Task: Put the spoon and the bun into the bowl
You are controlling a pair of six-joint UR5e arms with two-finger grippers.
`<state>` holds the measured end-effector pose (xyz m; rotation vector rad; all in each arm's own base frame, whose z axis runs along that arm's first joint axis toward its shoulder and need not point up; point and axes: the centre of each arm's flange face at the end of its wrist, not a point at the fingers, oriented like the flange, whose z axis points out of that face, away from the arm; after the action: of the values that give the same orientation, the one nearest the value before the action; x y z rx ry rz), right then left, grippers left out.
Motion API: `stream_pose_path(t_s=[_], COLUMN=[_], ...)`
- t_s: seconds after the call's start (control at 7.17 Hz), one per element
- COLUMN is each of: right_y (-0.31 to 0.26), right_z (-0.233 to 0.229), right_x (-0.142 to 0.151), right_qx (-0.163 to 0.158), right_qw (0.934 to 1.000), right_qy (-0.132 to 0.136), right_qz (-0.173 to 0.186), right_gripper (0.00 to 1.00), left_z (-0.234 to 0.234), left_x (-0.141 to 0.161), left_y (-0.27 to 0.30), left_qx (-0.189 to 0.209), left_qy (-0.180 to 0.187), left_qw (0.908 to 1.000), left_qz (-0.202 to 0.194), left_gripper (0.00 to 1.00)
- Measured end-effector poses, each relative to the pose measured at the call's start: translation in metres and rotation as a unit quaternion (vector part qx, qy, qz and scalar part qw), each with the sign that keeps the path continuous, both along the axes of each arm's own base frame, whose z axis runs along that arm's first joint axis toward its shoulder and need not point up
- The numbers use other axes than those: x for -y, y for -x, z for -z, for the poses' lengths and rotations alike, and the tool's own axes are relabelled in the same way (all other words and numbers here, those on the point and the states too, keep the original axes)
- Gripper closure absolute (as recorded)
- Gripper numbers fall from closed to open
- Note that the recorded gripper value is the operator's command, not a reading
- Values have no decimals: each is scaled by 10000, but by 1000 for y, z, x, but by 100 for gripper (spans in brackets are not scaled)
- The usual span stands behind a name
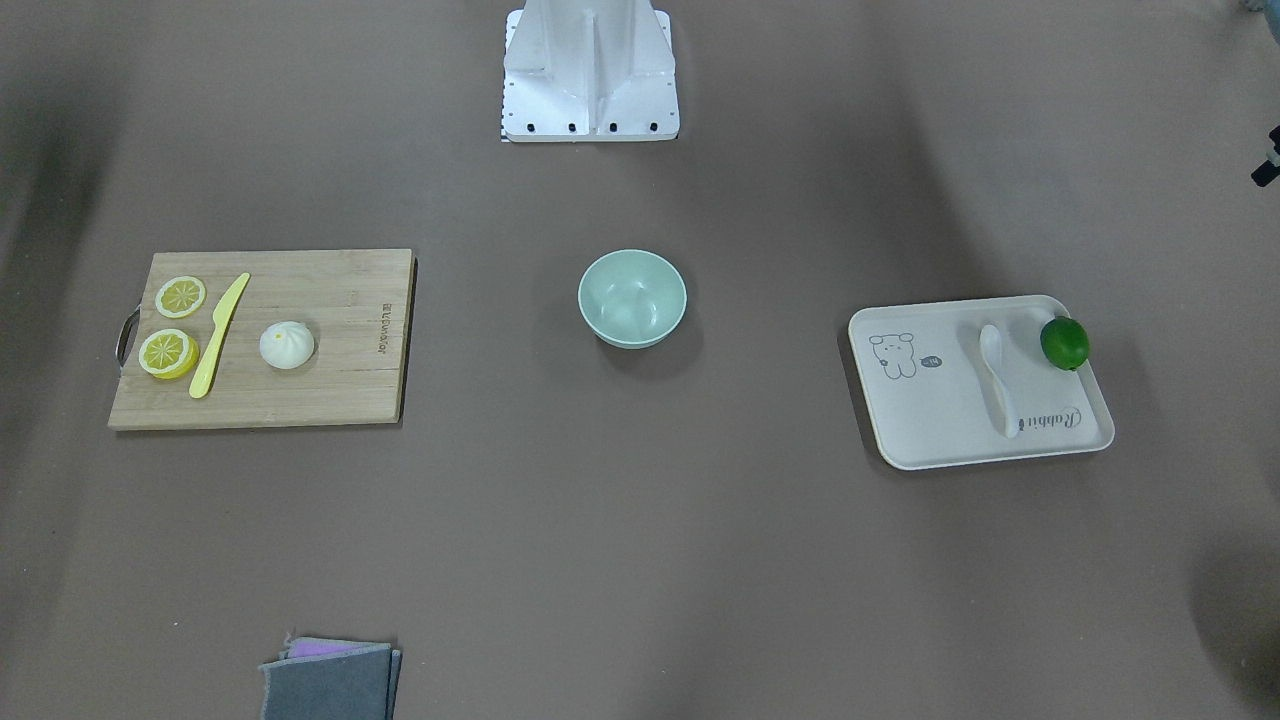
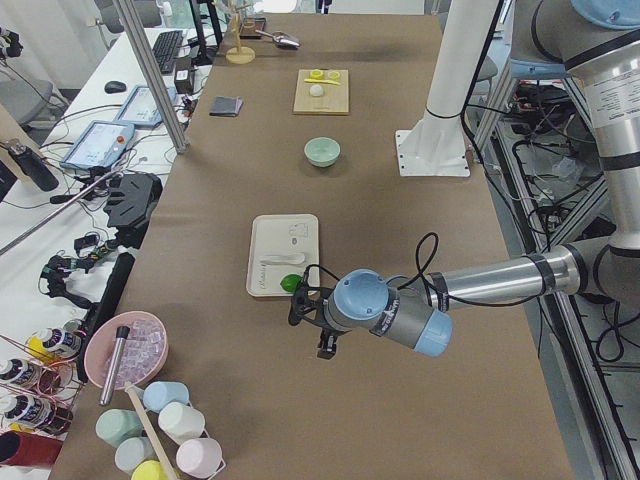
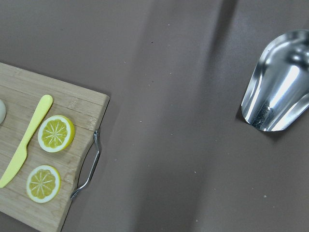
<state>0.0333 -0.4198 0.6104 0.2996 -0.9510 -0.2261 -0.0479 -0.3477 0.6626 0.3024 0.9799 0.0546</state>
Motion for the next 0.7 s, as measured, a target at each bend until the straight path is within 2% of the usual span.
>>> stream_pose_path(t_s=[0.28,0.42,0.7], right_y=[11,30,97], right_z=[13,27,66], right_x=[5,14,37], right_qx=[26,64,139], right_qw=[9999,10000,9987], right_qy=[-150,-48,393], right_qz=[63,0,-279], right_gripper=[0,0,2], left_z=[11,20,44], left_x=[0,14,64], left_y=[-4,-14,-66], left_qx=[-153,-136,124], left_qy=[-9,33,89], left_qw=[9995,9993,9993], left_qz=[274,352,343], left_gripper=[5,5,11])
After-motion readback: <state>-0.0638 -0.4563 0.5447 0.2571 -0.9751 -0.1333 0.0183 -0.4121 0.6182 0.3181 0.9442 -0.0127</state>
